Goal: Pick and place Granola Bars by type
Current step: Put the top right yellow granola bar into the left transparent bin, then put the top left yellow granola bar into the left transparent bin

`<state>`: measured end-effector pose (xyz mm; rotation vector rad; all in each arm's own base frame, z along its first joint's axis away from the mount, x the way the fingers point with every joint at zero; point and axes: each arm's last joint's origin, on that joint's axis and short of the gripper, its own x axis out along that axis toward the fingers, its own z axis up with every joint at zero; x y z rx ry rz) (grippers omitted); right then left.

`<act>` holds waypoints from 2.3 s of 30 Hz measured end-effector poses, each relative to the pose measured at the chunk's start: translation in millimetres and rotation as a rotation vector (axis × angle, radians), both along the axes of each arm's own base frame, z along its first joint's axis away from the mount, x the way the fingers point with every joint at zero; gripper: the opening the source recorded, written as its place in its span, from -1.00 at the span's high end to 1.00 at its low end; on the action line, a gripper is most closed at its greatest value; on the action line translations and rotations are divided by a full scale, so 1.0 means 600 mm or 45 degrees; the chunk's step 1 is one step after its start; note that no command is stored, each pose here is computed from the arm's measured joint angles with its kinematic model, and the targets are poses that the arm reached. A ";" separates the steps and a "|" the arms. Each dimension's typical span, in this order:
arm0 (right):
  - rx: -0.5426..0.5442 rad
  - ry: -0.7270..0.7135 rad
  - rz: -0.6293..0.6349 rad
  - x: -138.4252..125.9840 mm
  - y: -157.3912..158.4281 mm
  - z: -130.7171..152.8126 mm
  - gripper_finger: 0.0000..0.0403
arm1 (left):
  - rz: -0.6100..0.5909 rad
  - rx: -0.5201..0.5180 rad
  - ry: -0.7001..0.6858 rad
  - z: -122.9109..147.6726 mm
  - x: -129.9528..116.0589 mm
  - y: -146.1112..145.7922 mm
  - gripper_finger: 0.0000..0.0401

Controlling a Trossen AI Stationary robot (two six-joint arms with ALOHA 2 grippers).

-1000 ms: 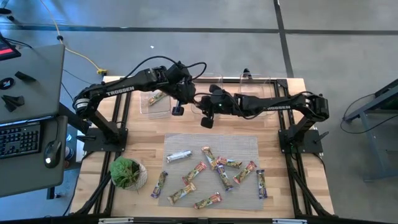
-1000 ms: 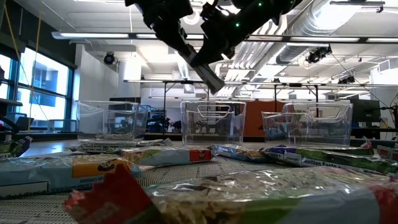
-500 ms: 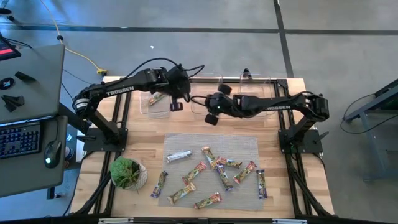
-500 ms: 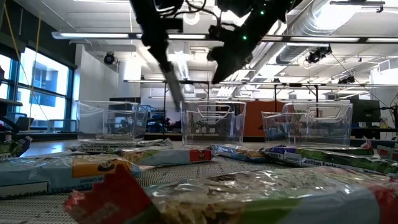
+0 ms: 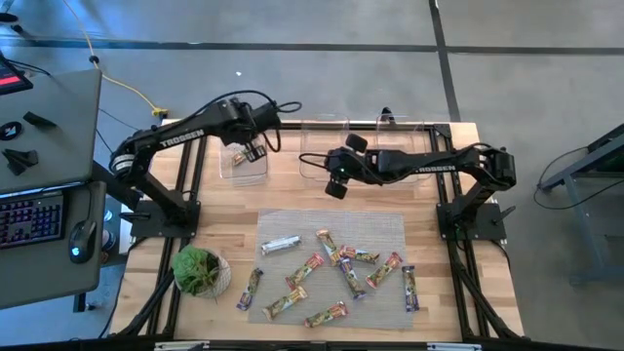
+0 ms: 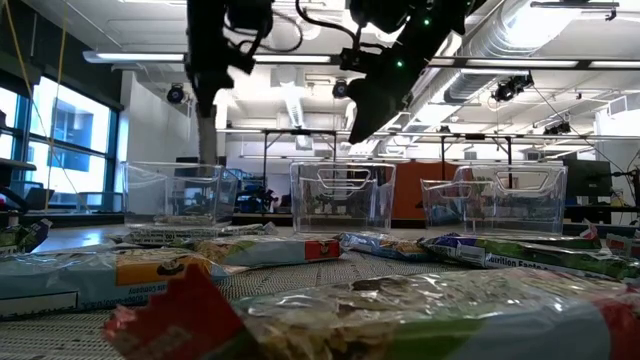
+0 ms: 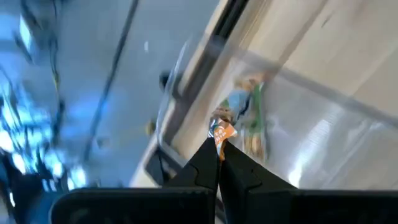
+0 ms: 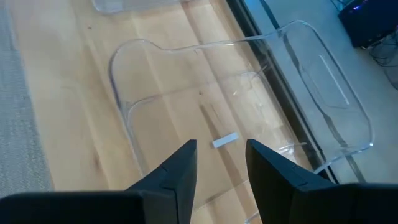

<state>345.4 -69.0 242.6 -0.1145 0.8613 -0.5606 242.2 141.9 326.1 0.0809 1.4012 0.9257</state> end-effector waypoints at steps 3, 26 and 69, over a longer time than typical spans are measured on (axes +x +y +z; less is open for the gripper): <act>0.015 -0.002 0.013 0.000 0.001 0.000 0.39 | 0.085 0.000 0.040 -0.021 -0.012 0.014 1.00; 0.072 -0.025 0.052 0.002 0.003 0.000 0.39 | 0.024 -0.169 0.032 -0.166 -0.040 0.056 0.81; 0.540 -0.465 0.523 0.039 0.138 -0.143 0.40 | -0.074 -0.391 -0.551 0.008 0.001 0.062 0.33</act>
